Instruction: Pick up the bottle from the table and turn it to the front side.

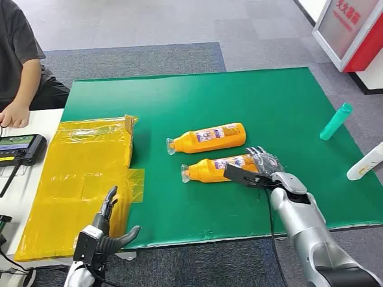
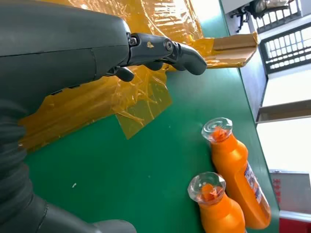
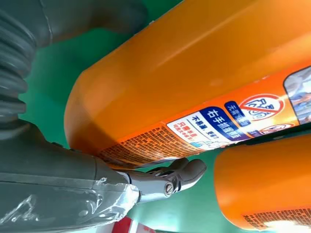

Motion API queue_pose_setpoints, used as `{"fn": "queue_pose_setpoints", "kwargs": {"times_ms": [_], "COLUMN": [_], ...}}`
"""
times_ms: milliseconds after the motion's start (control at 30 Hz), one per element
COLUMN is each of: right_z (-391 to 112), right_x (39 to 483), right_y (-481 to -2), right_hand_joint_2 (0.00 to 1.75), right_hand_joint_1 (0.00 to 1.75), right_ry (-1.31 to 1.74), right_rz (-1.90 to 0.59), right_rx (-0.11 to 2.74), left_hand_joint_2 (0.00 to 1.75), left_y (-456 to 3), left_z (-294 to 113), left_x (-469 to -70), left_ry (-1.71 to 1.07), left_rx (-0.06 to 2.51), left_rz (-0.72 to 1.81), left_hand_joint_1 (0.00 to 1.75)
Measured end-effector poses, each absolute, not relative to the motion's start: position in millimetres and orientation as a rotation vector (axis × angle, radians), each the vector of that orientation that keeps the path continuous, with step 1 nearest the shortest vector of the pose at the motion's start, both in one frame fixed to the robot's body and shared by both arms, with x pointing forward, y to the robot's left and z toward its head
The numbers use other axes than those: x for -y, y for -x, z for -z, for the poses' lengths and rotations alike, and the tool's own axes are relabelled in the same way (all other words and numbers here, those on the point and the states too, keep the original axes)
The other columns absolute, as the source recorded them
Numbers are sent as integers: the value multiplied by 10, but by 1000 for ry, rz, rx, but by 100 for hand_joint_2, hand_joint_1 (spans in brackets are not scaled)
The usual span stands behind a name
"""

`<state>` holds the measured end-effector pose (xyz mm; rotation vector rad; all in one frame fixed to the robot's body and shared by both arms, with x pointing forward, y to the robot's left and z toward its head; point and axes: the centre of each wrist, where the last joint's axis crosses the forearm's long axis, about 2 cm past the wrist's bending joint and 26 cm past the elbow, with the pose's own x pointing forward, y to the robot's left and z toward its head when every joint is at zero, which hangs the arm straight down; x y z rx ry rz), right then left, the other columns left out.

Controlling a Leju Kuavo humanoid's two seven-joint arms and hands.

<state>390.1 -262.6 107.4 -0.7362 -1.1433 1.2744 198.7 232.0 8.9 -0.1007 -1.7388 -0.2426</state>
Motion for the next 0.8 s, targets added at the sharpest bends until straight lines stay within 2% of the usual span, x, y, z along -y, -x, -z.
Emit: {"fn": "queue_pose_setpoints", "kwargs": {"times_ms": [500, 800], "right_z": [-1030, -974], "right_x": [2650, 2437], "right_y": [-3886, -3316], "right_hand_joint_2": [175, 175], "right_hand_joint_1": [175, 175], "right_ry": [720, 684], "right_rz": [-1276, -1178], "right_rx": [1176, 1415], "left_hand_joint_2": [175, 175], "left_y": [-1973, -1903], "left_z": [-68, -66], "left_x": [-2354, -2348], "left_ry": [101, 225], "left_rx": [1736, 1727], "left_rz": [230, 184], "left_hand_joint_1": [0, 0]}}
